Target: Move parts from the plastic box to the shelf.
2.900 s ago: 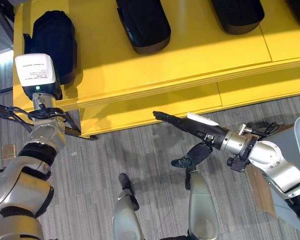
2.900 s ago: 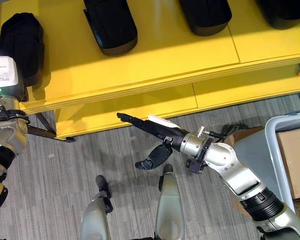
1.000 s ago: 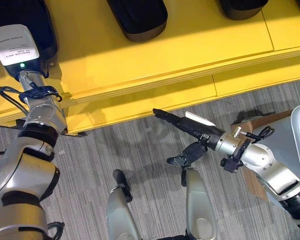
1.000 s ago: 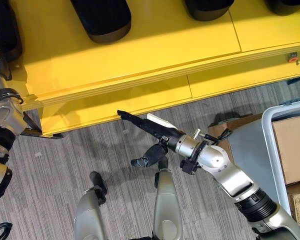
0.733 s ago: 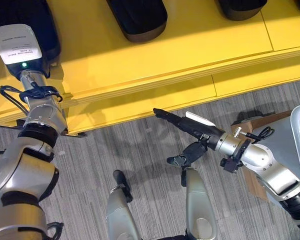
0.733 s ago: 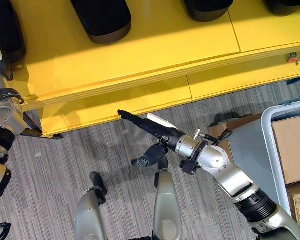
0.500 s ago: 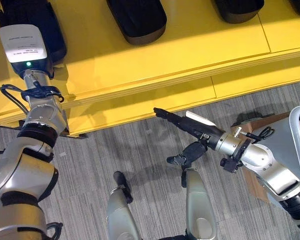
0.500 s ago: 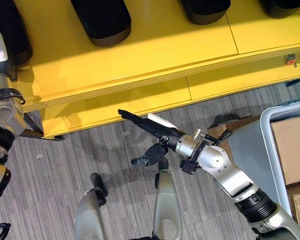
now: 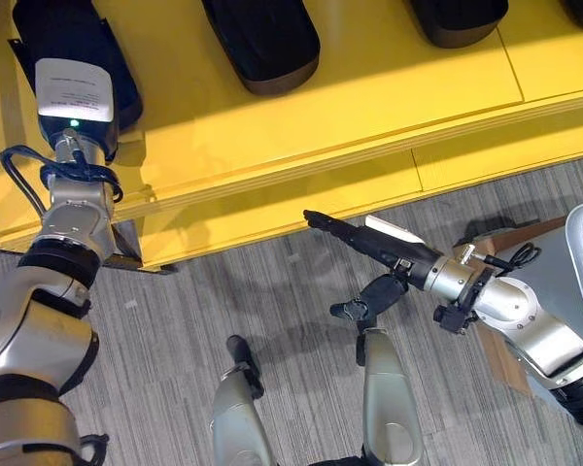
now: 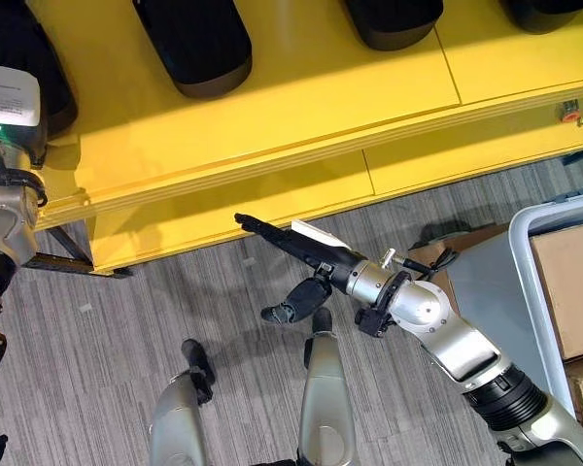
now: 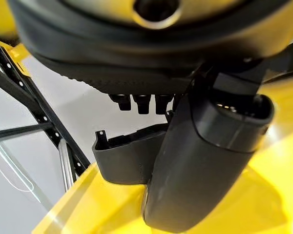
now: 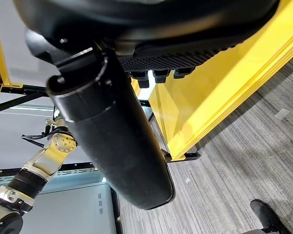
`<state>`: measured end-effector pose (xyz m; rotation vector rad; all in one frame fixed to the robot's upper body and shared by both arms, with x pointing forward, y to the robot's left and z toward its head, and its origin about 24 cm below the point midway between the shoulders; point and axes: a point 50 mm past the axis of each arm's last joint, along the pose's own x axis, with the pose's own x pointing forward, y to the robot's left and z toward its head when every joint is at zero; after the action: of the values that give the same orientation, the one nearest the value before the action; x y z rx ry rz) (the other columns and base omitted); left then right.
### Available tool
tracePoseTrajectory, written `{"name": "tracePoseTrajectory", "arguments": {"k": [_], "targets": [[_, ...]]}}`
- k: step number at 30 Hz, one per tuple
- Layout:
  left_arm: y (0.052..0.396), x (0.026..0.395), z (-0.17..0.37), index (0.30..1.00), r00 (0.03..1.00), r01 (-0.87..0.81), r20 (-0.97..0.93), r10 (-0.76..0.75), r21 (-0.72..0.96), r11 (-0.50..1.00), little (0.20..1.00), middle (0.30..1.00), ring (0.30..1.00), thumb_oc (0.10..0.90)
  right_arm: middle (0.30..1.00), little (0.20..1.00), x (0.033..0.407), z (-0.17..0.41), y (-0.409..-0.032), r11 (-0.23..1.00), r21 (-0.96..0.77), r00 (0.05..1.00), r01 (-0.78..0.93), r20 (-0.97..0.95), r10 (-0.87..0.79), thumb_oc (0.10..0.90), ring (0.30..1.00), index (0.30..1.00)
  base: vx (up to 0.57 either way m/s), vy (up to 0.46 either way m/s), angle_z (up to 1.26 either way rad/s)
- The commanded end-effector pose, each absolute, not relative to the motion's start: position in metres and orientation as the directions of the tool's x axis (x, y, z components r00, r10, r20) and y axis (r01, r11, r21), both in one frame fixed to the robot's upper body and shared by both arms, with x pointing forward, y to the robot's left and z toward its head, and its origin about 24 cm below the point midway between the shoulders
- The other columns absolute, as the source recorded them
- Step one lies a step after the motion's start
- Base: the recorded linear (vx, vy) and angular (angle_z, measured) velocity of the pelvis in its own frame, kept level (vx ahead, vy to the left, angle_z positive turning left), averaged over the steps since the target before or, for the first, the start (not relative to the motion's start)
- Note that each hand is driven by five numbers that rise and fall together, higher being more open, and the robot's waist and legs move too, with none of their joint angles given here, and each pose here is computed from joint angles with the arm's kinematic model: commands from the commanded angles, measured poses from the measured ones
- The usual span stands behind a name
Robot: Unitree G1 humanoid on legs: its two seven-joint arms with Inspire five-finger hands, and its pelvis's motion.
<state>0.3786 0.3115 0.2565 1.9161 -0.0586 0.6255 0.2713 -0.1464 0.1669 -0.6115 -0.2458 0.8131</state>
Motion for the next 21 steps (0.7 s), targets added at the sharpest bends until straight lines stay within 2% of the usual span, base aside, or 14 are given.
{"name": "tracePoseTrajectory", "arguments": {"k": [1,11,15,16,21], "targets": [[0.322,0.368,0.297,1.000,0.831,-0.334,0.503,0.237,0.792,-0.510,1.000,1.000,1.000,0.900,1.000,1.000,0.262,0.216,-0.142,0.537,-0.652,0.586,-0.535,0.171,0.792,0.900,1.000,1.000,0.00,0.000,0.00],[0.339,0.363,0.282,1.000,0.864,-0.168,0.393,0.315,0.814,-0.556,1.000,1.000,1.000,0.900,1.000,1.000,0.258,0.218,-0.146,0.526,-0.650,0.582,-0.548,0.156,0.798,0.900,1.000,1.000,0.00,0.000,0.00],[0.340,0.361,0.282,1.000,0.850,-0.181,0.411,0.330,0.816,-0.549,1.000,1.000,1.000,0.900,1.000,1.000,0.256,0.219,-0.148,0.526,-0.653,0.586,-0.545,0.152,0.796,0.900,1.000,1.000,0.00,0.000,0.00],[0.346,0.357,0.283,1.000,0.826,-0.154,0.421,0.375,0.808,-0.569,1.000,1.000,1.000,0.900,1.000,1.000,0.255,0.218,-0.149,0.530,-0.649,0.588,-0.546,0.154,0.794,0.900,1.000,1.000,0.00,0.000,0.00],[0.354,0.352,0.283,1.000,0.796,-0.131,0.452,0.403,0.778,-0.614,1.000,1.000,1.000,0.900,1.000,1.000,0.256,0.216,-0.148,0.538,-0.646,0.590,-0.542,0.164,0.791,0.900,1.000,1.000,0.00,0.000,0.00]]}}
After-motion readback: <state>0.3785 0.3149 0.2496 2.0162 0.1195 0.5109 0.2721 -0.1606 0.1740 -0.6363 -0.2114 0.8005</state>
